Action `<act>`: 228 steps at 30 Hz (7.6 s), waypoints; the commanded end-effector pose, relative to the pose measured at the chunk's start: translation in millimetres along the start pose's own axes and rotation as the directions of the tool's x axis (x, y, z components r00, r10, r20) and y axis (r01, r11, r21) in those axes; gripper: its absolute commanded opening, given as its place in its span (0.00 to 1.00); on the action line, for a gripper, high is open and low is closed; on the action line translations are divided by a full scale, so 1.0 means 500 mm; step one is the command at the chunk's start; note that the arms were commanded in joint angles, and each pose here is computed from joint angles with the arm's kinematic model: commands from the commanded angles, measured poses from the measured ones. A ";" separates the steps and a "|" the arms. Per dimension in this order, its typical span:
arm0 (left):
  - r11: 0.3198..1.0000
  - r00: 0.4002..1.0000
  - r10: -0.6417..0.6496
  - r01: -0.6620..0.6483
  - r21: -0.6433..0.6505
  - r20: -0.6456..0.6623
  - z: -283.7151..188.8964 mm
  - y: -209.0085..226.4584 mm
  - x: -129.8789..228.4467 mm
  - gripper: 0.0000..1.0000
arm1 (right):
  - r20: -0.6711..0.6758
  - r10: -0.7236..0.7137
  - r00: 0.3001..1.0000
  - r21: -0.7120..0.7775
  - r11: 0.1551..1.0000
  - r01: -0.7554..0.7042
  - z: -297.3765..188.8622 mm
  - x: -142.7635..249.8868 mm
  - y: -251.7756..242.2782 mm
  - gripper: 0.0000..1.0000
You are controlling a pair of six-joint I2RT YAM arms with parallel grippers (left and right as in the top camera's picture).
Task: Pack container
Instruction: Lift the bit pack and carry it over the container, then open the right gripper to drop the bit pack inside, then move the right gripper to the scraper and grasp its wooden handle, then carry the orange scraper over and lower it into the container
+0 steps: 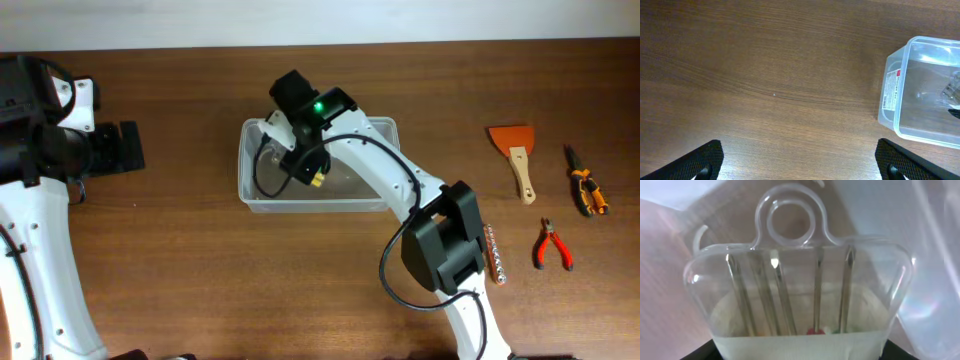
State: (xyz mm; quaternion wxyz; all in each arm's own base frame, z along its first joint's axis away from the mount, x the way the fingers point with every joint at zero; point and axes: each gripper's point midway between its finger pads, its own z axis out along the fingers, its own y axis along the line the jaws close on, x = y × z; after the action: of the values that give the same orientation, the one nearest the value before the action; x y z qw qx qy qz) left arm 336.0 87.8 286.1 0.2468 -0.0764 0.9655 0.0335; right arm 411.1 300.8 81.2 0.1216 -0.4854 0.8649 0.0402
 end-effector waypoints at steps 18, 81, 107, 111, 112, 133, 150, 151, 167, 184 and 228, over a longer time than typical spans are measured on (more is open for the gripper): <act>1.000 1.000 -0.017 0.017 0.001 0.011 -0.006 0.002 -0.006 0.99 | -0.033 0.156 0.987 -0.013 0.988 -0.156 -0.002 0.041 -0.039 0.95; 1.000 0.998 -0.015 0.015 -0.003 0.053 -0.007 0.005 -0.027 0.99 | -0.170 0.785 0.596 0.161 0.619 -0.769 -0.083 0.786 -0.469 0.99; 1.000 0.999 -0.016 0.016 -0.002 0.034 -0.006 0.004 -0.018 0.99 | -0.264 0.765 0.588 0.103 0.628 -0.771 0.004 0.819 -0.444 0.99; 1.000 0.999 -0.016 0.016 -0.002 0.035 -0.006 0.004 -0.018 0.99 | -0.263 0.766 0.587 0.104 0.628 -0.772 0.004 0.820 -0.445 0.99; 1.000 0.999 -0.016 0.016 -0.002 0.035 -0.006 0.004 -0.018 0.99 | -0.262 0.766 0.587 0.104 0.627 -0.772 0.004 0.820 -0.445 0.99; 1.000 0.999 -0.015 0.016 -0.002 0.039 -0.006 0.004 -0.020 0.99 | -0.288 0.789 0.542 0.122 0.592 -0.797 0.000 0.828 -0.434 0.42; 1.000 0.999 -0.015 0.015 -0.002 0.039 -0.006 0.004 -0.020 0.99 | -0.274 0.813 0.513 0.141 0.562 -0.815 -0.009 0.825 -0.442 0.17; 1.000 0.999 -0.015 0.015 -0.002 0.039 -0.006 0.004 -0.020 0.99 | -0.274 0.814 0.513 0.141 0.561 -0.815 -0.012 0.823 -0.443 0.17; 1.000 0.999 -0.015 0.015 -0.007 0.050 -0.007 0.006 -0.025 0.99 | -0.055 0.746 0.663 0.121 0.664 -0.738 -0.241 0.602 -0.509 0.17; 1.000 0.999 -0.015 0.016 -0.005 0.036 -0.006 0.005 -0.018 0.99 | 0.039 0.132 0.990 0.042 0.990 -0.134 -0.319 0.156 -0.236 0.18; 0.999 0.999 -0.016 0.017 -0.031 0.032 -0.006 0.014 -0.017 0.99 | -0.109 -0.056 0.993 -0.136 0.990 0.040 -0.064 0.126 -0.074 0.64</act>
State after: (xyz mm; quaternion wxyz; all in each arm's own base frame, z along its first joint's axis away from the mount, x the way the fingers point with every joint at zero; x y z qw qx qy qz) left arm 339.8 91.7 288.7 0.2560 -0.0781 0.9626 0.0429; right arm 394.2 216.5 66.5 -0.0004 -0.5315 0.8444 0.0669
